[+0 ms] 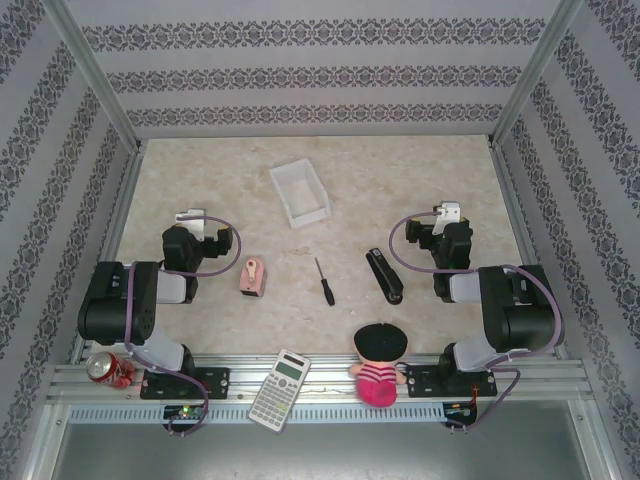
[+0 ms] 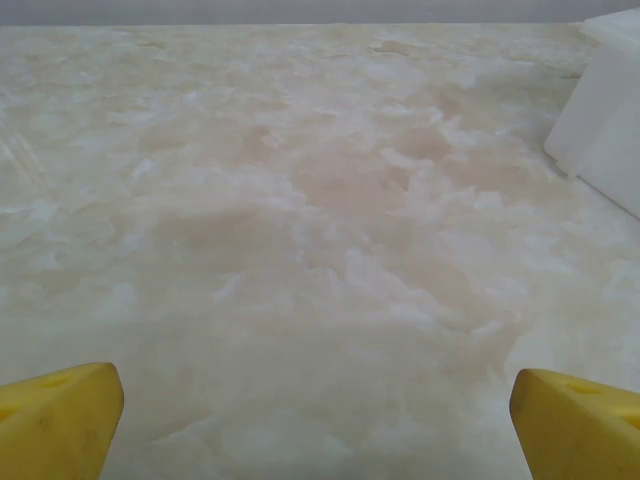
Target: Put the screwdriver in the bin
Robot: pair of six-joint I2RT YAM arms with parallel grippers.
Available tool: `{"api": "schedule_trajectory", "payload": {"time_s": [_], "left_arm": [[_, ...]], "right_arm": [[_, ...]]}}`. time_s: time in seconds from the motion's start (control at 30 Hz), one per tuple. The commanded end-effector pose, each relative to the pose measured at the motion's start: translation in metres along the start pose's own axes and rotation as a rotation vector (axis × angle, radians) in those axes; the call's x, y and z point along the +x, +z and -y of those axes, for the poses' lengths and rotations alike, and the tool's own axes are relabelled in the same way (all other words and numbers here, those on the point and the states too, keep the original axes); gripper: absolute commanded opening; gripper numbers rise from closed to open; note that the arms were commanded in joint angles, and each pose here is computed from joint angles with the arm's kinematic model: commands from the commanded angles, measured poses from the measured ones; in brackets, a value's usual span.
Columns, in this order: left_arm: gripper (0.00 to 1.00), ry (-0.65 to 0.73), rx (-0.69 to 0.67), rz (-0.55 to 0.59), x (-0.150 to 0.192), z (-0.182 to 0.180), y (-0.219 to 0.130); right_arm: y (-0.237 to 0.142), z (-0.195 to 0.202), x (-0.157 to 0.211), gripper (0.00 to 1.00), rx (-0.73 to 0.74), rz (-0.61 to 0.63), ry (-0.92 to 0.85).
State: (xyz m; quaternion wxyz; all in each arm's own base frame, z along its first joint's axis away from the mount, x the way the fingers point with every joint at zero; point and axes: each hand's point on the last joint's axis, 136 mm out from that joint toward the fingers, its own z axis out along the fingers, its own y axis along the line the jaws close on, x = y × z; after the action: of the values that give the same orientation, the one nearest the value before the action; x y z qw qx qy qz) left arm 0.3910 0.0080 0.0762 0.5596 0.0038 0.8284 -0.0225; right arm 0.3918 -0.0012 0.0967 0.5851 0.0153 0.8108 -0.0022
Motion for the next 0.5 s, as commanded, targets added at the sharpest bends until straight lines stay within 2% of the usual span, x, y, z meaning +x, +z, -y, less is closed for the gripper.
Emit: {"api": "schedule_trajectory", "payload": {"time_s": [0.0, 0.47], "left_arm": [[0.99, -0.006, 0.022, 0.048, -0.014, 0.0054, 0.0032], [0.99, 0.009, 0.049, 0.046, -0.0141, 0.0107, 0.0036]], "right_arm": [[0.0029, -0.0077, -0.0119, 0.98, -0.03, 0.04, -0.006], [0.0027, -0.0077, -0.0125, 0.98, -0.03, 0.042, -0.005]]}}
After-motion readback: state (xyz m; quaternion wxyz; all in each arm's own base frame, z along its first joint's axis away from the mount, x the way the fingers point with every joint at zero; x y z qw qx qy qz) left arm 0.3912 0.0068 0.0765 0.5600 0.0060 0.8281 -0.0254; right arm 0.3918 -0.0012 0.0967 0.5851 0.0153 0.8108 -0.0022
